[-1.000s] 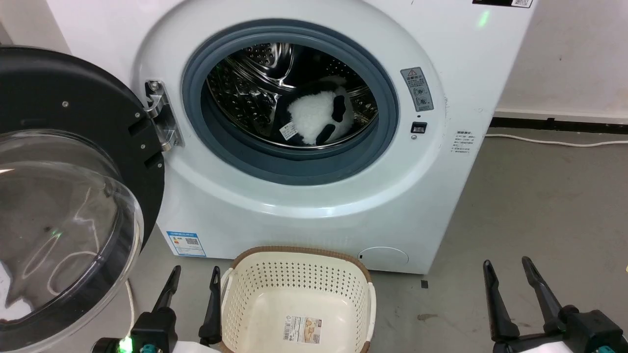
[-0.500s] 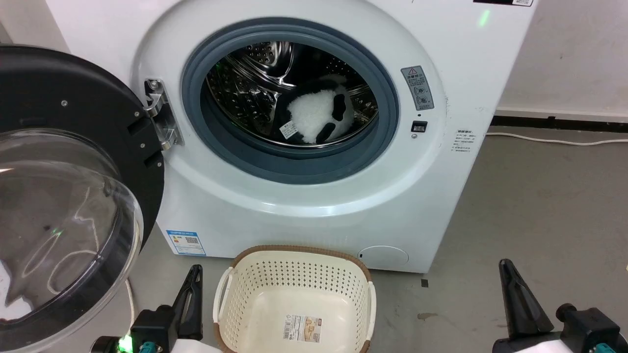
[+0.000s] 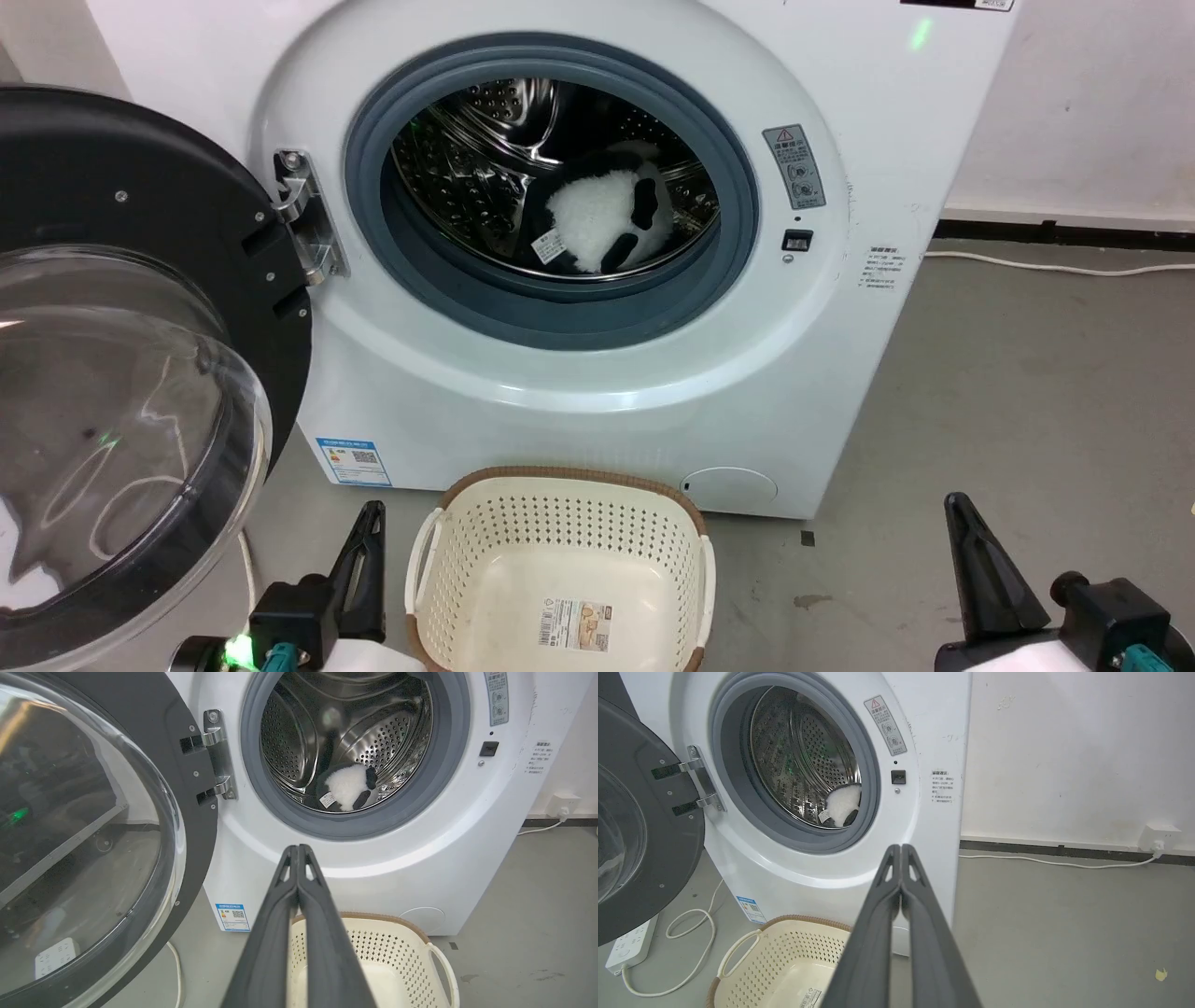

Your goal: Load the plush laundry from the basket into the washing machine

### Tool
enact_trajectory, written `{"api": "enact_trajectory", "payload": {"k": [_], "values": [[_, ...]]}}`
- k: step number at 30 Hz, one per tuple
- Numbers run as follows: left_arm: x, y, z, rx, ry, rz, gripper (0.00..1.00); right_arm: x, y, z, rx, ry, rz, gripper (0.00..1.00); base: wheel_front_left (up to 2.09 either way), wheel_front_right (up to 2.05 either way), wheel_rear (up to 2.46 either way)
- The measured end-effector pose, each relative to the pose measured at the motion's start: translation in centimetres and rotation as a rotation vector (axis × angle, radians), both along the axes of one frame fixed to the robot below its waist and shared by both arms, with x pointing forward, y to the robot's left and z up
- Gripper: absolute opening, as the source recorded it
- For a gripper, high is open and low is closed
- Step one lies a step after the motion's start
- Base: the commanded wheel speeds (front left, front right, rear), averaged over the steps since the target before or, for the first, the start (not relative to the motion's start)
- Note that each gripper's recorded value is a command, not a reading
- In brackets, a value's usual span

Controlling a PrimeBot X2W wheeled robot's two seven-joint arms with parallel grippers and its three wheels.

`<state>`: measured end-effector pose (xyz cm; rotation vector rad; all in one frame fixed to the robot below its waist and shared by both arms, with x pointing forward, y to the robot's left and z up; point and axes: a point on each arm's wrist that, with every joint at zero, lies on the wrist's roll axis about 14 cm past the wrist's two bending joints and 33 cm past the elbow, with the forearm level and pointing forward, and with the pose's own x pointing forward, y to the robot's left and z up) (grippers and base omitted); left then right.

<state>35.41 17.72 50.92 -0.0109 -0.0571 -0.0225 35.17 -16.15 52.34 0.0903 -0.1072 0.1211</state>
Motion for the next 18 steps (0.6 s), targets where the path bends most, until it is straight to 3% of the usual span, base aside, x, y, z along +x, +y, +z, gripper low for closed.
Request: {"api": "enact_trajectory", "payload": {"k": [18], "values": [[0.24, -0.07, 0.11, 0.005, 0.016, 0.004, 0.0, 0.28, 0.09, -0.17, -0.029, 0.026, 0.004, 0.0, 0.0, 0.0, 0.0]]}}
